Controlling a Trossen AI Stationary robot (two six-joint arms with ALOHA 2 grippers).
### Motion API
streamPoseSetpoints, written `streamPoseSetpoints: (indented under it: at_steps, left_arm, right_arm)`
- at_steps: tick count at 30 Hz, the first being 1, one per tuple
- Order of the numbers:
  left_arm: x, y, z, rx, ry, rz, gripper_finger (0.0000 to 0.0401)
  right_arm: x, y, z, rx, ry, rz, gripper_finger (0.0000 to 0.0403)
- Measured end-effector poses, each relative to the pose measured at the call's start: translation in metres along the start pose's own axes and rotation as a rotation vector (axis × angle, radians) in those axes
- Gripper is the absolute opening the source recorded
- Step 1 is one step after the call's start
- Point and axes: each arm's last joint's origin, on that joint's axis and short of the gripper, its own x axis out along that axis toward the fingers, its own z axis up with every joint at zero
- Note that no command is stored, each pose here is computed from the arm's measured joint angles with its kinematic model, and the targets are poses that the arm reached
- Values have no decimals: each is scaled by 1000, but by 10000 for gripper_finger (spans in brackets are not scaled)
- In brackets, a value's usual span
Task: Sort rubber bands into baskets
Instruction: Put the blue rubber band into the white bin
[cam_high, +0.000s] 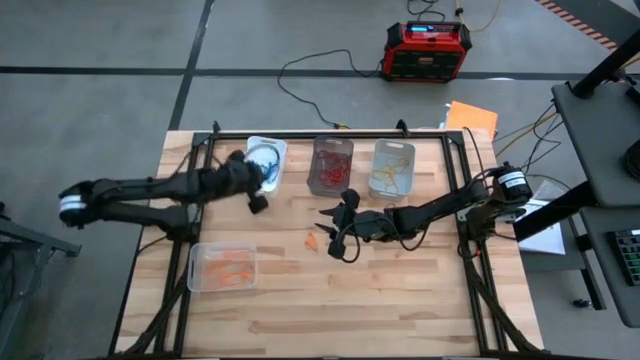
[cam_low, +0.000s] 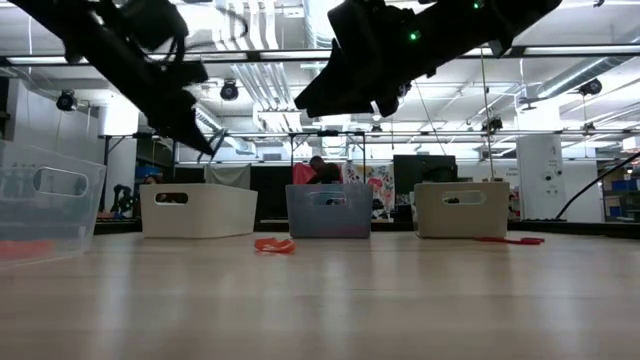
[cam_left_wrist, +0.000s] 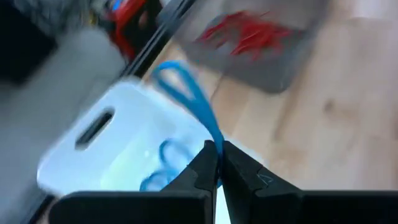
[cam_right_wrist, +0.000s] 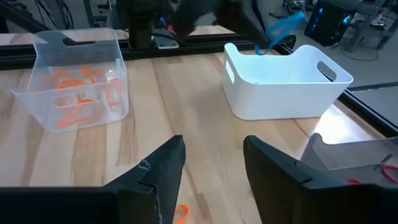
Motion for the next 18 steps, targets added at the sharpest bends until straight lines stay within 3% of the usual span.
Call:
streamPoseSetpoints:
  at_steps: [4,7,11,18]
  left_arm:
    - [12,34,-11,-221,99,-56,0]
    - [19,51,-16,-305,199,-88,0]
    - [24,67,-9,-289,281,-47,0]
    - [40,76,14,-200,348,-68,0]
  right_arm:
    - [0,0,0,2,0,0,156]
    - [0,0,0,2,1,0,155]
    - [0,0,0,1,3,1,158]
    - [0,0,-1,4,6,1,153]
